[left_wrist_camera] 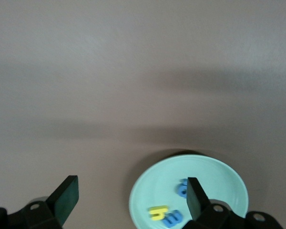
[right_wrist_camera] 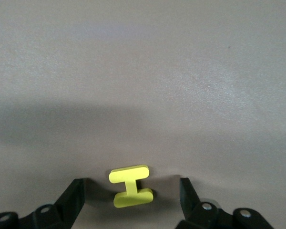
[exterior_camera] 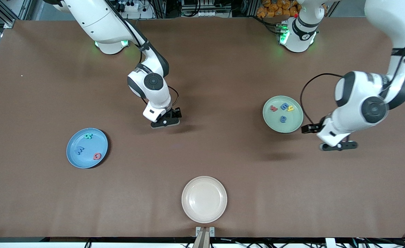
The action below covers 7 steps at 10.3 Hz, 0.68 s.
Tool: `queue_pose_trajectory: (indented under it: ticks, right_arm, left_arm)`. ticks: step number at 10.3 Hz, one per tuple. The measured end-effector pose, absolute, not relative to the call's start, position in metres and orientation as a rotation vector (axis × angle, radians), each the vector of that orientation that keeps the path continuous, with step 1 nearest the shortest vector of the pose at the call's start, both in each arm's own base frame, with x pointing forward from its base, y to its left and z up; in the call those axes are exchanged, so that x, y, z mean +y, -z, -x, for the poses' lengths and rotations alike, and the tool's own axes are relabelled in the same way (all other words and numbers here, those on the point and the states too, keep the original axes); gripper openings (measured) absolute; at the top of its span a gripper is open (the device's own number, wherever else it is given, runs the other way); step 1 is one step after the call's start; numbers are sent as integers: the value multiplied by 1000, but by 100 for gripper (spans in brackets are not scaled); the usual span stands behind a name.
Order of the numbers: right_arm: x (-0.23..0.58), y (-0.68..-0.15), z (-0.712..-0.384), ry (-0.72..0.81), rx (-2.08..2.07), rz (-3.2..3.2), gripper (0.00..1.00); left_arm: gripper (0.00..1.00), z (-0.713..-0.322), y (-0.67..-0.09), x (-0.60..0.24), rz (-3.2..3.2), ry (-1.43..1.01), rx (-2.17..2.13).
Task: Sort uppercase to blue plate, lowercase to green plate
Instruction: 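Grasp the yellow H with the right gripper while the left gripper withdraws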
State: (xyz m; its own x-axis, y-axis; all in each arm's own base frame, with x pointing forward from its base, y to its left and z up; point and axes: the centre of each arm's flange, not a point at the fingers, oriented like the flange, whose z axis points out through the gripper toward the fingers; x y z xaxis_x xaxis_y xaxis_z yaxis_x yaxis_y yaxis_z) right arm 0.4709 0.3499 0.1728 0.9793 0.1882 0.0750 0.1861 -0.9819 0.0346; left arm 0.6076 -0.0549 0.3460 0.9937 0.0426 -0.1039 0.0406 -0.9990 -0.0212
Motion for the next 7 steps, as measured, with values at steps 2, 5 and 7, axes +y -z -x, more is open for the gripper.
queue_pose_trajectory:
  ticks: [2,5,7]
  right_arm:
    - [354,-176,-470,-134,303,-3105,59]
    - [356,-179,-470,-141,306,-3108,35]
    - [353,-181,-473,-151,297,-3110,35]
  left_arm:
    - [100,-613,-401,-16,3153,-159,-65]
    - [100,-617,-464,17,3164,-141,-53]
    - [100,-617,-467,17,3164,-138,-46]
